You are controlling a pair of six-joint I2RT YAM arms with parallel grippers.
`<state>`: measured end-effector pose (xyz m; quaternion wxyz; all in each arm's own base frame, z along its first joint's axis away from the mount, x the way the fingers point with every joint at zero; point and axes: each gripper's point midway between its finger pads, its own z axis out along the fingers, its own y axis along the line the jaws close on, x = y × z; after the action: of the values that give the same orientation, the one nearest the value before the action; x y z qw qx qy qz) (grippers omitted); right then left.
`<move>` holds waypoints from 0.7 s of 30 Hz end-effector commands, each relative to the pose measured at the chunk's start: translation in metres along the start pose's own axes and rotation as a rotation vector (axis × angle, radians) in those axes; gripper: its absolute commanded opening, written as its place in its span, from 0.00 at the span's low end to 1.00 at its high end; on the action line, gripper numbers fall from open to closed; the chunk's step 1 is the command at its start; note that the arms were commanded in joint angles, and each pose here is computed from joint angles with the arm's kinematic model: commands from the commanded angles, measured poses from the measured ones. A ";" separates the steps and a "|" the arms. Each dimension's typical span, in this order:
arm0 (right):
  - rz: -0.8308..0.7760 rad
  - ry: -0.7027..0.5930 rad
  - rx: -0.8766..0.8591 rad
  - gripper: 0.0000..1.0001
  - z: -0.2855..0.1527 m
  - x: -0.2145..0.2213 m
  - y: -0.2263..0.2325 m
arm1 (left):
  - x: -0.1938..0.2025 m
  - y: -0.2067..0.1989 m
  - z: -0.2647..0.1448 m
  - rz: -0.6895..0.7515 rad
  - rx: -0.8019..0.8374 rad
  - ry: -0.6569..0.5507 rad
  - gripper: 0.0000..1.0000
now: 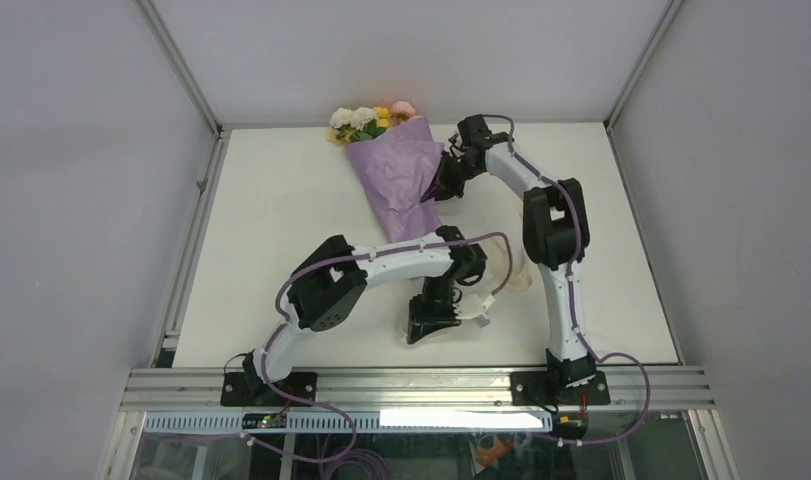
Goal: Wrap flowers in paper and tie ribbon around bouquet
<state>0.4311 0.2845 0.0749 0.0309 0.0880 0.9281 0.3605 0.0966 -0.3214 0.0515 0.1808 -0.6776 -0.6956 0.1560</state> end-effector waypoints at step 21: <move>-0.018 -0.101 -0.038 0.00 -0.078 0.007 0.038 | 0.224 0.133 -0.186 -0.819 -0.178 -0.696 0.00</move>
<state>0.4297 0.2588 0.1101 0.0513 0.1170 0.9295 0.3460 0.2444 -0.0811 0.0951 0.0789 -0.3764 -0.9129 0.1364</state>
